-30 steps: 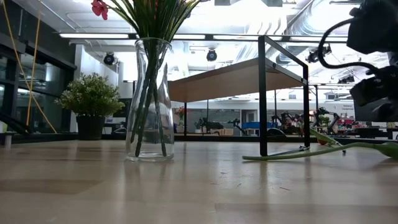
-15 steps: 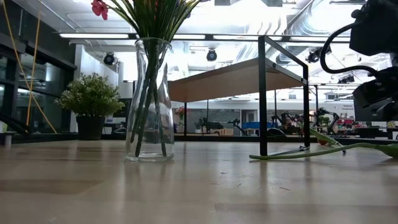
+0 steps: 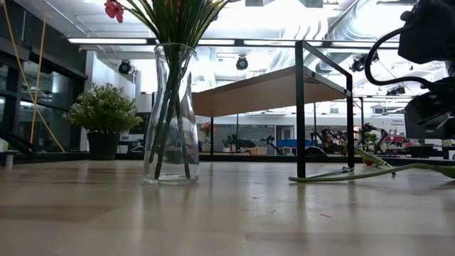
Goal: Pick and place flowers into a vace then onto a shelf
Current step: Put the pink tulip into the right transparent vase
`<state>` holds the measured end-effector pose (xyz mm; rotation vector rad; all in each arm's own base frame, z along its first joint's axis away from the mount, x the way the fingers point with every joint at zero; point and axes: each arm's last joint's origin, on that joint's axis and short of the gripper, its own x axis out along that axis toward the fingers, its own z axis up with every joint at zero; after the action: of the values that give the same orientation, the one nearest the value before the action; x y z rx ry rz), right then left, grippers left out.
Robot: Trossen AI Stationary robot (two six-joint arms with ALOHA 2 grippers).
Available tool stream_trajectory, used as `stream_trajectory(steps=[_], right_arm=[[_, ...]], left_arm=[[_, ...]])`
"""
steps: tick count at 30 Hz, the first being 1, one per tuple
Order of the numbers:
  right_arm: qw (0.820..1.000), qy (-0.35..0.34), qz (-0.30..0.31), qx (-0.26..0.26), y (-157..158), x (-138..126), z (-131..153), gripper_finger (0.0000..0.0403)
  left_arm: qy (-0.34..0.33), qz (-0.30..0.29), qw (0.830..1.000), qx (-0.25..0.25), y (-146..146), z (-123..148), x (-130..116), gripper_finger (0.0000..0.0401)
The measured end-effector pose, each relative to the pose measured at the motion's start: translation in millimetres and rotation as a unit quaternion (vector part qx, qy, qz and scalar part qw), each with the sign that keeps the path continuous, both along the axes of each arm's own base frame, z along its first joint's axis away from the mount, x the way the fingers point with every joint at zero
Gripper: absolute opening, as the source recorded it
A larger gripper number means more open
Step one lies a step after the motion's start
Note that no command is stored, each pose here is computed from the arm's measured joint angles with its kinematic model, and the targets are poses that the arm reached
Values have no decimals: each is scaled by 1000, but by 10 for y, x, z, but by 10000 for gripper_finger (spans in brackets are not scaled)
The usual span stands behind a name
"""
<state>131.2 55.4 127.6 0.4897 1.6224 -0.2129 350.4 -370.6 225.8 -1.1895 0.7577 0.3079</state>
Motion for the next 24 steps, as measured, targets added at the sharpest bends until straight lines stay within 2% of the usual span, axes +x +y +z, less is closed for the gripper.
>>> stream_trajectory(steps=[8,24], right_arm=[[1000,2,0,8,5,0,2,197],[1000,-6,1,-2,2,10,1,183]], left_arm=[[0,0,1000,0,0,0,0,211],[0,-1,1000,1,0,0,0,211]])
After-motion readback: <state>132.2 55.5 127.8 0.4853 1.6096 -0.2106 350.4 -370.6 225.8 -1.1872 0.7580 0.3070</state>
